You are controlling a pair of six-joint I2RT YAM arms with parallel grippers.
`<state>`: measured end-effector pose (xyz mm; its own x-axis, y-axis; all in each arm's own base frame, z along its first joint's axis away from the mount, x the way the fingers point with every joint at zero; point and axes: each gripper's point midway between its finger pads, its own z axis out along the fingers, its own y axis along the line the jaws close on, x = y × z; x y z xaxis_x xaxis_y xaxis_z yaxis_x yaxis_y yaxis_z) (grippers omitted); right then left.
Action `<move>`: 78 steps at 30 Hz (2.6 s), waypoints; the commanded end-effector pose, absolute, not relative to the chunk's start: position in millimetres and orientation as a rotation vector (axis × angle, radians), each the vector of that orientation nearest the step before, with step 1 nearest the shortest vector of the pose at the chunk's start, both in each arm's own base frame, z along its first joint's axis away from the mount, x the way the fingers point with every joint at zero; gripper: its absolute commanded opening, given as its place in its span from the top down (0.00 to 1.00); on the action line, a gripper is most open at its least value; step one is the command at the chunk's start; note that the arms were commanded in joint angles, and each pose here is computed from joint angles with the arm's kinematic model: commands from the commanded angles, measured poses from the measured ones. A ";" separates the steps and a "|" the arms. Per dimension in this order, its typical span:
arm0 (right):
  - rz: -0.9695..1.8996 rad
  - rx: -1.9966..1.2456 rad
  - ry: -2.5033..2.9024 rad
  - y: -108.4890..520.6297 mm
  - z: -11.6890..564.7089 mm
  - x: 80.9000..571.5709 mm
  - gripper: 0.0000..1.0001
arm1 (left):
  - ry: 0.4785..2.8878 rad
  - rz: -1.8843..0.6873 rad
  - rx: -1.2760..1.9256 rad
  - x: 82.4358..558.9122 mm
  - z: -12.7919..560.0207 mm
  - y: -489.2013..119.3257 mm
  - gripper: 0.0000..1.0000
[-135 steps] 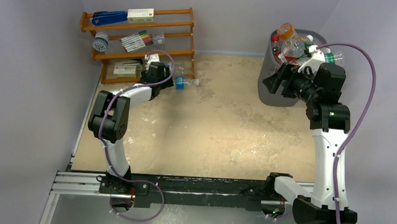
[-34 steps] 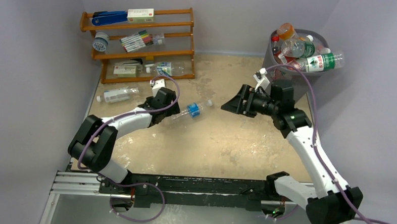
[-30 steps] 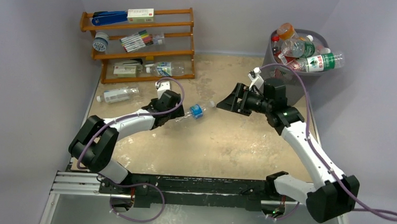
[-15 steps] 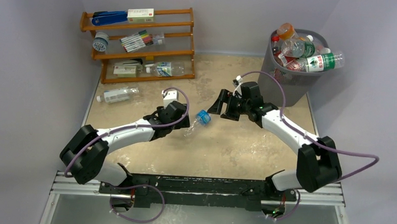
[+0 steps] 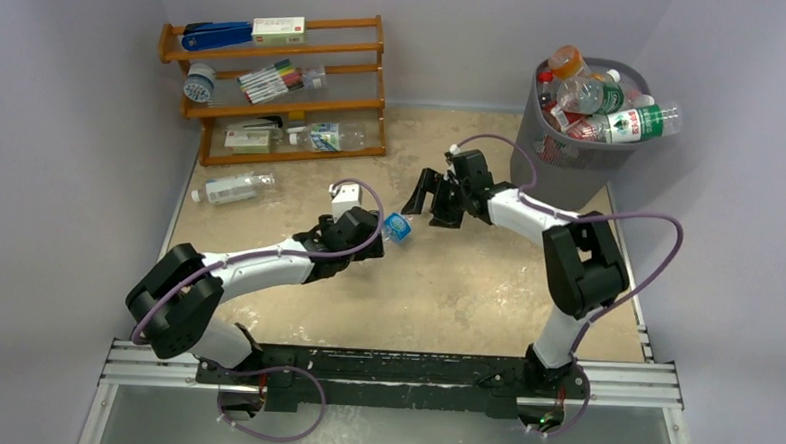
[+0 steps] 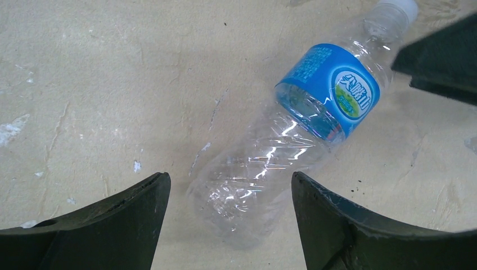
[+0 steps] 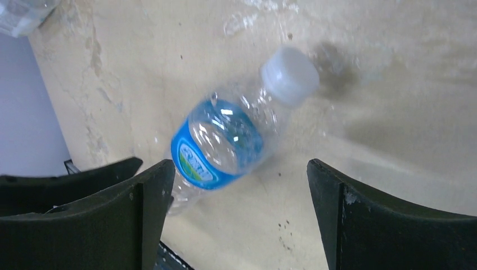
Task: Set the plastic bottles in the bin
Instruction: Pick up the plastic bottle at the center of the board, then place the plastic bottle in the trash bin.
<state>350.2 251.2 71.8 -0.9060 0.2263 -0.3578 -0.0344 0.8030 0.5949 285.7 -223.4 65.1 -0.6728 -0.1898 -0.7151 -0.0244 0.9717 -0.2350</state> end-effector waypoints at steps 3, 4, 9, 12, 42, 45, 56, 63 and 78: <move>0.887 0.138 2.492 270.5 88.3 391.8 0.10 | 2.282 -0.247 -0.142 287.1 65.0 -228.4 0.22; 0.883 0.141 2.496 271.8 86.5 395.4 0.10 | 2.283 -0.246 -0.140 286.6 64.7 -228.6 0.22; 0.862 0.158 2.521 274.4 75.1 406.3 0.09 | 2.286 -0.244 -0.131 284.7 64.2 -228.7 0.22; 0.858 0.167 2.532 275.8 68.0 411.0 0.10 | 2.287 -0.243 -0.123 284.4 64.2 -229.3 0.22; 0.689 0.094 2.237 233.0 222.7 442.6 0.75 | 2.117 -0.405 -0.168 275.0 199.1 -217.2 0.22; 0.664 0.085 2.122 208.6 285.8 445.6 0.75 | 2.066 -0.431 -0.162 274.6 234.6 -213.9 0.21; 0.589 0.078 1.648 103.7 524.5 428.4 0.72 | 2.071 -0.405 -0.122 281.0 241.3 -219.8 0.21; 0.541 0.128 1.400 35.4 592.0 441.3 0.71 | 2.076 -0.396 -0.123 280.3 234.6 -217.7 0.21; 0.428 0.135 1.223 -16.4 597.2 520.5 0.71 | 2.095 -0.346 -0.081 277.5 226.8 -211.1 0.21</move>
<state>535.3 -14.8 550.1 0.1180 0.4290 -0.8956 -0.1977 0.8940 0.4022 275.7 -215.1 221.9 -0.5485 -0.2096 -0.8095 0.0718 0.9527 -0.2953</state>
